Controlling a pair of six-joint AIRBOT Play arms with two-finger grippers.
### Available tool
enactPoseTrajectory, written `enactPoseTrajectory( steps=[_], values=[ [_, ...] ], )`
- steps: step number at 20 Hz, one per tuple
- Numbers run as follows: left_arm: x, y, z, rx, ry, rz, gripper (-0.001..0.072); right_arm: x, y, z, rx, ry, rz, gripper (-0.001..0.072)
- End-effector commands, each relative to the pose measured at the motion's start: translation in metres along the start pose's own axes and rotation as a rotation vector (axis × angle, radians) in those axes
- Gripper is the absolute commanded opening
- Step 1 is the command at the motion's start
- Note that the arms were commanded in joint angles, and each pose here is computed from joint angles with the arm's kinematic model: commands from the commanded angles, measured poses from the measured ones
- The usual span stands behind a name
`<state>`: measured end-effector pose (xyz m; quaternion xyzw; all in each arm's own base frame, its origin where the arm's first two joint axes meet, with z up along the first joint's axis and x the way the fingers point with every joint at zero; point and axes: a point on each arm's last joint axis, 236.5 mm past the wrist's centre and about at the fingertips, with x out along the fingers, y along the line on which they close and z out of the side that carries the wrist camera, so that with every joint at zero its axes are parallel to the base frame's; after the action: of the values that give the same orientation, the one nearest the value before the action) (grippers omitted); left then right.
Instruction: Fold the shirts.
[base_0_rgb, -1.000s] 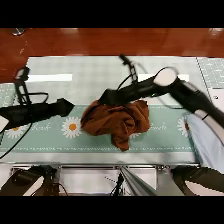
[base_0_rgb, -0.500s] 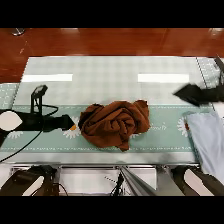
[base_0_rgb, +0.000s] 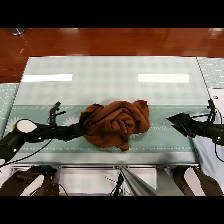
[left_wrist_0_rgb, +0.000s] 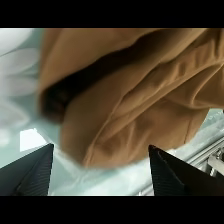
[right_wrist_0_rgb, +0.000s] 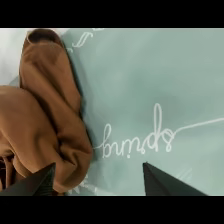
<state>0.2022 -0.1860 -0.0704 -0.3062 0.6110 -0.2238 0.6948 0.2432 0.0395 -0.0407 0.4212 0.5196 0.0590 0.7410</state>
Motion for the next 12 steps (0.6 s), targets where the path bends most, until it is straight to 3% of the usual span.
enactPoseTrajectory(
  steps=[1,3,12],
  values=[
    [0.022,-0.014,0.009,0.033,-0.051,-0.053,0.0027,0.004,-0.006,-0.014,0.012,0.038,-0.002,0.062],
    [0.022,-0.031,0.01,0.124,-0.047,-0.105,0.0022,0.01,-0.009,-0.029,0.012,0.109,-0.021,0.0619],
    [0.012,-0.053,0.021,0.165,-0.051,-0.152,0.0023,0.078,0.039,-0.048,-0.073,0.264,0.016,0.0619]
  ],
)
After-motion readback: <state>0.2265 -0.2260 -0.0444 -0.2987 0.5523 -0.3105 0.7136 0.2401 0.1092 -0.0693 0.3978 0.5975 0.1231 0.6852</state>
